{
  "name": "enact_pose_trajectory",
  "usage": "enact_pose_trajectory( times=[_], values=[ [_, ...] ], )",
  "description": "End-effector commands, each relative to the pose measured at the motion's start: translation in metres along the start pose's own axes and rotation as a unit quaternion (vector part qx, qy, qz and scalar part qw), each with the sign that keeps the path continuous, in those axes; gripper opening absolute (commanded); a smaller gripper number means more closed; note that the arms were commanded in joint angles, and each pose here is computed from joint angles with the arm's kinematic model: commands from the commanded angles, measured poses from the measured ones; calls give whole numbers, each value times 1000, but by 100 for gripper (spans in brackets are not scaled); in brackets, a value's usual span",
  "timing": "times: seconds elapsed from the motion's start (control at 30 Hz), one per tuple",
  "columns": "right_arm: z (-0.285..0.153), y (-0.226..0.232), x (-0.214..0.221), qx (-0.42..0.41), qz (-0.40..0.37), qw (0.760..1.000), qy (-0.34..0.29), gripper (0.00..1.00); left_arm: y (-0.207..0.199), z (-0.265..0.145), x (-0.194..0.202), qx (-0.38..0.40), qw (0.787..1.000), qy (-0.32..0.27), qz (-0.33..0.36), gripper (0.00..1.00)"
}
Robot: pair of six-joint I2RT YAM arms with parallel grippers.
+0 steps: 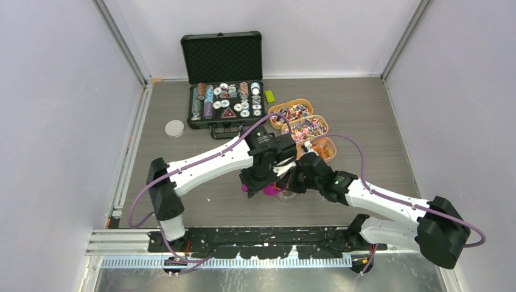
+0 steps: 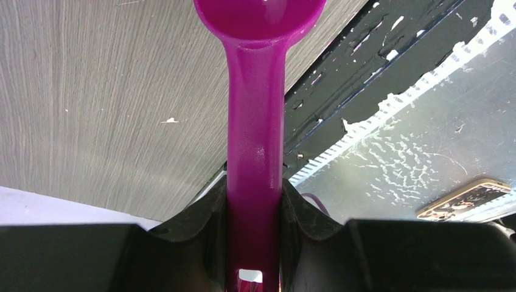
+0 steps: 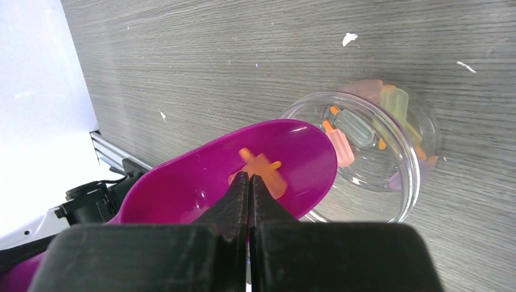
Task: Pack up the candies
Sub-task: Place the fake candies in the packing bottle.
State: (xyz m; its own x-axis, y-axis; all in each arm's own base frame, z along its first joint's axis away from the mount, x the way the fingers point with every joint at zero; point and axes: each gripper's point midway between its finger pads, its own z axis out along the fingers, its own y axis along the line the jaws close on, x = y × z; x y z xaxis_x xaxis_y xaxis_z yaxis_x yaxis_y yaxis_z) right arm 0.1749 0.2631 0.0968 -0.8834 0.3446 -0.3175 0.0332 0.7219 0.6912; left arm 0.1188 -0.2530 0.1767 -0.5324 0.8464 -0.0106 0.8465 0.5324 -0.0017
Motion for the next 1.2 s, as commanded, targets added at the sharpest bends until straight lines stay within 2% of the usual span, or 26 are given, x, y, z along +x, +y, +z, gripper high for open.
enact_pose_trajectory(
  times=[0.0,0.53,0.63,0.77,1.0,1.1,1.17],
  values=[
    [-1,1,-1,0,-6,1000,-7,1,7,-19,-21,-6,997,-78,-18,0],
    [-2,3,-4,-2,-8,1000,-14,1,11,-33,-31,-14,991,-130,-22,0],
    [-5,9,-11,-1,-15,1000,-25,0,13,-33,-26,-16,991,-130,-13,0],
    [-17,15,-35,10,-19,997,-77,1,14,-33,-19,-18,993,-120,-2,0],
    [-46,17,-71,41,-31,988,-146,9,8,-24,-8,3,996,-90,14,0],
    [-65,20,-89,49,-37,982,-179,18,10,-25,-7,-1,996,-89,23,0],
    [-78,17,-103,64,-38,976,-206,29,13,-27,-9,-11,994,-101,29,0]
  ],
)
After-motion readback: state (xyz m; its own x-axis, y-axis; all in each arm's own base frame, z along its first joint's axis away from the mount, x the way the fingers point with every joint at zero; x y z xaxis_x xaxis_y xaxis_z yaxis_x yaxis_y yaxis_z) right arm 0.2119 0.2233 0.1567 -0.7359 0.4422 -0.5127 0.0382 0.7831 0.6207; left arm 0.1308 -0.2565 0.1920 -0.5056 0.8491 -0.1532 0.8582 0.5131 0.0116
